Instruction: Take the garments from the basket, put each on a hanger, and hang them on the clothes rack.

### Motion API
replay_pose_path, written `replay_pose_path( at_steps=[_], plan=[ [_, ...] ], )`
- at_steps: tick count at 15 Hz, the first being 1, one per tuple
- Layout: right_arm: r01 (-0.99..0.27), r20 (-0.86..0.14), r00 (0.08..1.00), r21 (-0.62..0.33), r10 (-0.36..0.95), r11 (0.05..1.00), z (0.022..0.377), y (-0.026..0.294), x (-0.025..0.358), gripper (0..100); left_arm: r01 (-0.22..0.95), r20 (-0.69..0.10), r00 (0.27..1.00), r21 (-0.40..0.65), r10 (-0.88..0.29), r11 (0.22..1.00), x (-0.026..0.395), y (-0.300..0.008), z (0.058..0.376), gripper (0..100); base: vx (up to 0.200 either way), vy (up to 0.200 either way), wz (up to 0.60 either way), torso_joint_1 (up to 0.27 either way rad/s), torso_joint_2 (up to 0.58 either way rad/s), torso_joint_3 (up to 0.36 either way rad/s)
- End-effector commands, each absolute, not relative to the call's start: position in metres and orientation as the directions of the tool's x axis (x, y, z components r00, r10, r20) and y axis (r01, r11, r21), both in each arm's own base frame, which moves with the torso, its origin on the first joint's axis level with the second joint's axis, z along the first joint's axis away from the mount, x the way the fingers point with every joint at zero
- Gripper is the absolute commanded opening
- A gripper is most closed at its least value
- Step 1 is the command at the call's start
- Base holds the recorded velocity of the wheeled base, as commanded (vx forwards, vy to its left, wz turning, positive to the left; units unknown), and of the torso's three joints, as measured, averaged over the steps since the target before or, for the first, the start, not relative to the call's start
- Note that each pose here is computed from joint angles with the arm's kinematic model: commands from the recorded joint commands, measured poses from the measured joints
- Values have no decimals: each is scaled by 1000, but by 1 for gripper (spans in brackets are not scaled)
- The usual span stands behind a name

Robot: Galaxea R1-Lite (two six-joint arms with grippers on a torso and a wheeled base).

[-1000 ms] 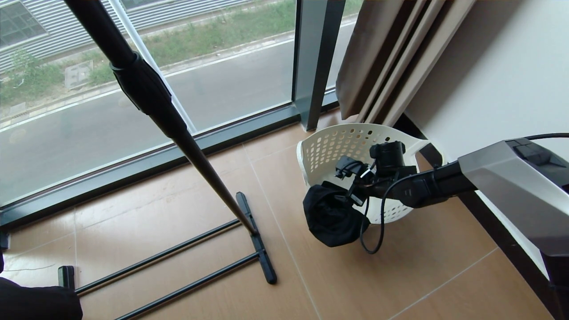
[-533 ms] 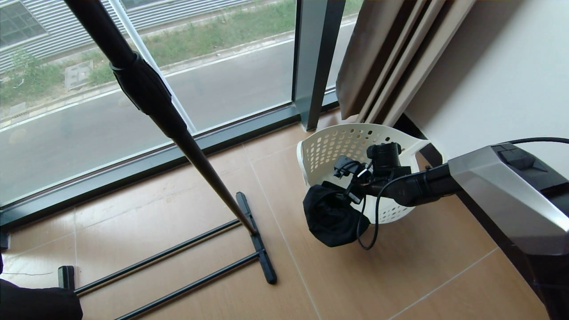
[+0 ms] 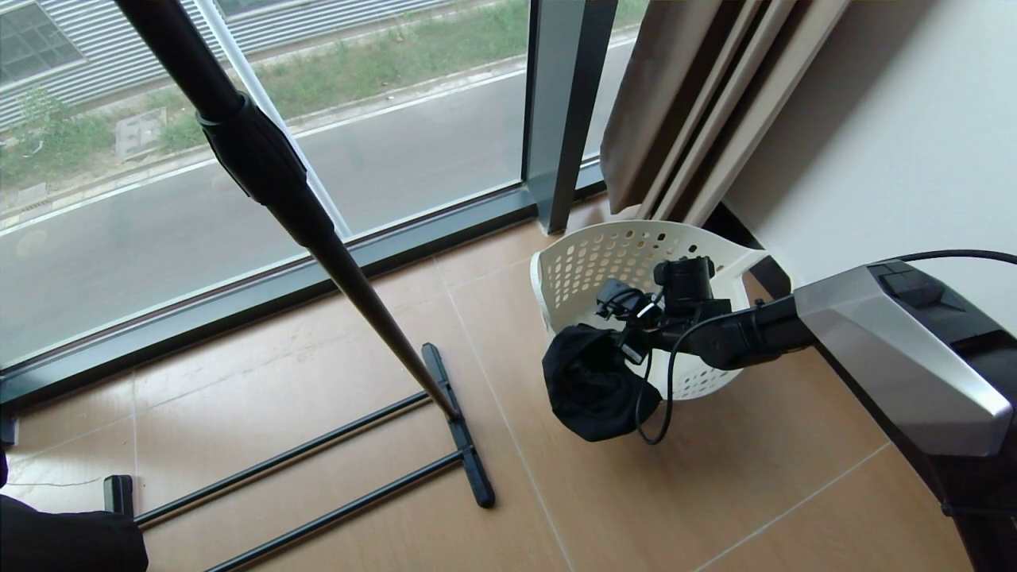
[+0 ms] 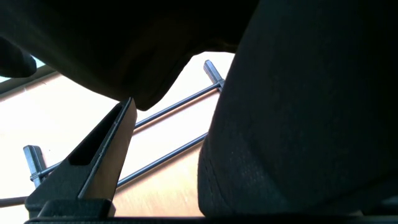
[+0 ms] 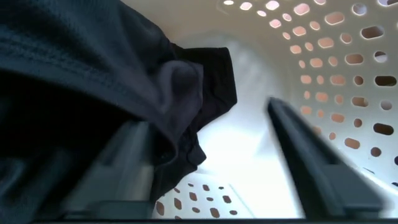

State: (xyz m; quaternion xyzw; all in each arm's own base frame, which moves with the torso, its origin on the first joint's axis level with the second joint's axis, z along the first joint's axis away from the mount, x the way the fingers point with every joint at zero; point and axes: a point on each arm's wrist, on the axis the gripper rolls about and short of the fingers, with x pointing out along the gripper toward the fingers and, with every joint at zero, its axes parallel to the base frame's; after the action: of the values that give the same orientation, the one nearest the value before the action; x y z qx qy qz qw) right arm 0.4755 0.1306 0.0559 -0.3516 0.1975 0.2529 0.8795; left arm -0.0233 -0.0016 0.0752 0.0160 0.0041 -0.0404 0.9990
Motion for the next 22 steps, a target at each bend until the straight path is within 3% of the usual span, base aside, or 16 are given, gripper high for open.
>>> replay_pose_path(
  at_steps=[1, 3, 8, 10, 14, 17, 19, 22],
  plan=[
    [-585, -523, 794, -520, 311, 622, 61, 132, 472, 0, 82, -11, 997, 31, -81, 996, -23, -2, 75, 100, 0, 0, 0, 0, 0, 0],
    [-587, -521, 793, -519, 314, 621, 72, 131, 462, 0, 80, -11, 997, 31, -80, 996, -23, -2, 75, 100, 0, 0, 0, 0, 0, 0],
    [-585, -469, 803, -510, 366, 630, 146, 131, 381, 0, 83, -11, 997, 36, -83, 996, -23, -2, 75, 100, 0, 0, 0, 0, 0, 0],
    [-545, -402, 835, -516, 375, 661, 174, 135, 315, 0, 83, -11, 997, 34, -83, 996, -23, -2, 75, 100, 0, 0, 0, 0, 0, 0],
    [-490, -278, 871, -535, 405, 688, 207, 121, 227, 0, 85, -11, 996, 36, -84, 996, -23, -2, 75, 100, 0, 0, 0, 0, 0, 0],
    [-476, -241, 879, -503, 412, 721, 214, 107, 200, 0, 85, -11, 996, 34, -84, 996, -23, -2, 75, 100, 0, 0, 0, 0, 0, 0],
    [-503, -251, 864, -390, 436, 771, 209, 108, 187, 0, 86, -11, 996, 37, -86, 996, -23, -2, 75, 100, 0, 0, 0, 0, 0, 0],
    [-492, -267, 869, -382, 416, 782, 203, 107, 186, 0, 89, -11, 996, 40, -89, 995, -23, -2, 75, 100, 0, 0, 0, 0, 0, 0]
  ],
)
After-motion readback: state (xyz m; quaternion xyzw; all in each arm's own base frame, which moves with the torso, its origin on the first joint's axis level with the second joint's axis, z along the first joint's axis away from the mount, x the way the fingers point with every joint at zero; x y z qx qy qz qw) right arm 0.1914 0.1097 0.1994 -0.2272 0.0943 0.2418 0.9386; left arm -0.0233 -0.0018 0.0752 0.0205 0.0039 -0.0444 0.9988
